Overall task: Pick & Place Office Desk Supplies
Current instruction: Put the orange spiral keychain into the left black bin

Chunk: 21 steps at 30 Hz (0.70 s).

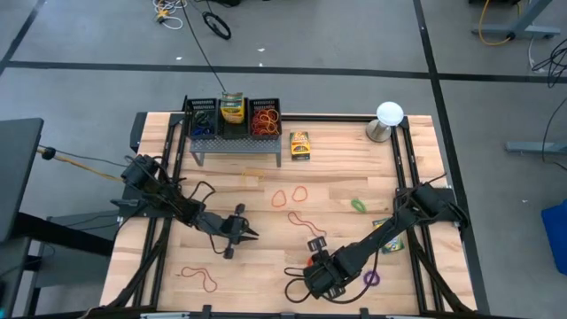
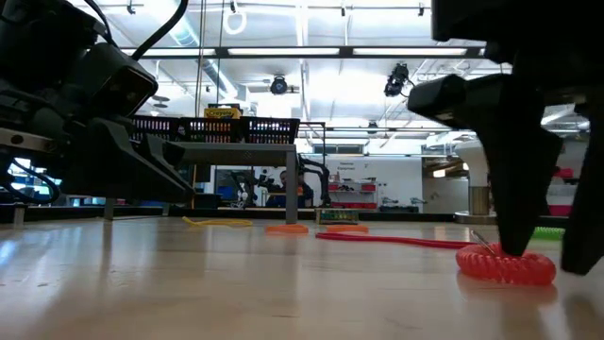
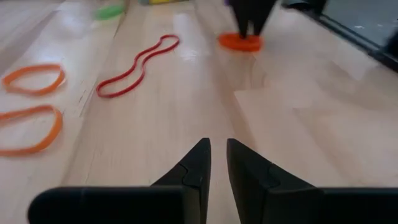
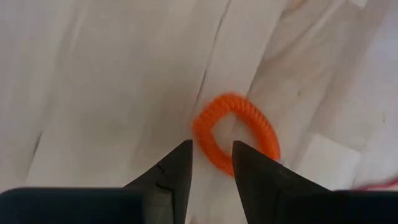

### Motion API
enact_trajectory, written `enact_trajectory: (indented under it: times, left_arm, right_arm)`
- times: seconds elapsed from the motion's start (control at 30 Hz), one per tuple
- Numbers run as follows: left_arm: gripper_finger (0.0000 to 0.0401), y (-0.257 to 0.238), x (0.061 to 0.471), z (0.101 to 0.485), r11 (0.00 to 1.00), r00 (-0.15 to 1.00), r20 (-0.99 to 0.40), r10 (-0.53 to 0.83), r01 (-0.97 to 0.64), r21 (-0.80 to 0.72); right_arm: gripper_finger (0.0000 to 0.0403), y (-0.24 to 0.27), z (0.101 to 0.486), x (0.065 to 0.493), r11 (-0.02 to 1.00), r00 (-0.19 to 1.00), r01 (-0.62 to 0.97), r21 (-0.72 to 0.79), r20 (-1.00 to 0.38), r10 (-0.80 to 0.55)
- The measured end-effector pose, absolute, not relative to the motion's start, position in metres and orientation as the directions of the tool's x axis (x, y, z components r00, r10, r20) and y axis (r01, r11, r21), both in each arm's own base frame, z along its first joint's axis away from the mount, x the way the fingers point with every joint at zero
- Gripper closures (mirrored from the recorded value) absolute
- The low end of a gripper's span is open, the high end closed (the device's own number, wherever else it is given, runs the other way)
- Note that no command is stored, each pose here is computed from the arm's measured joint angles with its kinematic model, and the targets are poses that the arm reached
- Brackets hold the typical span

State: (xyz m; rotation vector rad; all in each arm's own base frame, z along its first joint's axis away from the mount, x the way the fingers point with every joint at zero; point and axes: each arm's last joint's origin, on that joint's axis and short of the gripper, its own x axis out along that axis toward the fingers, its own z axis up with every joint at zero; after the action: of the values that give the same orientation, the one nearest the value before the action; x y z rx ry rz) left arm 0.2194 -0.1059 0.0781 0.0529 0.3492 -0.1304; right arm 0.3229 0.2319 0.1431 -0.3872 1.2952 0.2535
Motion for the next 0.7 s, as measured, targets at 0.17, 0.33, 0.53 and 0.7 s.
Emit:
enact_trajectory:
  times: [0.17, 0.33, 0.53, 0.7]
  left_arm:
    - [0.0342, -0.1, 0.231, 0.076, 0.998, 0.918, -0.393, -0.056, 0.062, 0.002]
    - [0.0348, -0.097, 0.243, 0.079, 0.996, 0.917, -0.389, -0.081, 0.084, -0.009]
    - [0.0394, -0.091, 0.231, 0.082, 0.995, 0.948, -0.313, -0.05, 0.075, 0.066]
    - [0.0396, -0.091, 0.216, 0.09, 0.982, 0.969, -0.198, -0.147, 0.168, 0.091]
  right_arm:
    - [0.0318, 0.232, 0.137, 0.325, 0.894, 0.257, -0.42, -0.154, -0.965, -0.046]
    - [0.0363, 0.229, 0.139, 0.328, 0.902, 0.283, -0.397, -0.17, -0.958, -0.056]
    - [0.0394, 0.225, 0.162, 0.323, 0.913, 0.347, -0.335, -0.231, -0.932, -0.109]
    - [0.0393, 0.229, 0.18, 0.324, 0.914, 0.454, -0.315, -0.257, -0.886, -0.093]
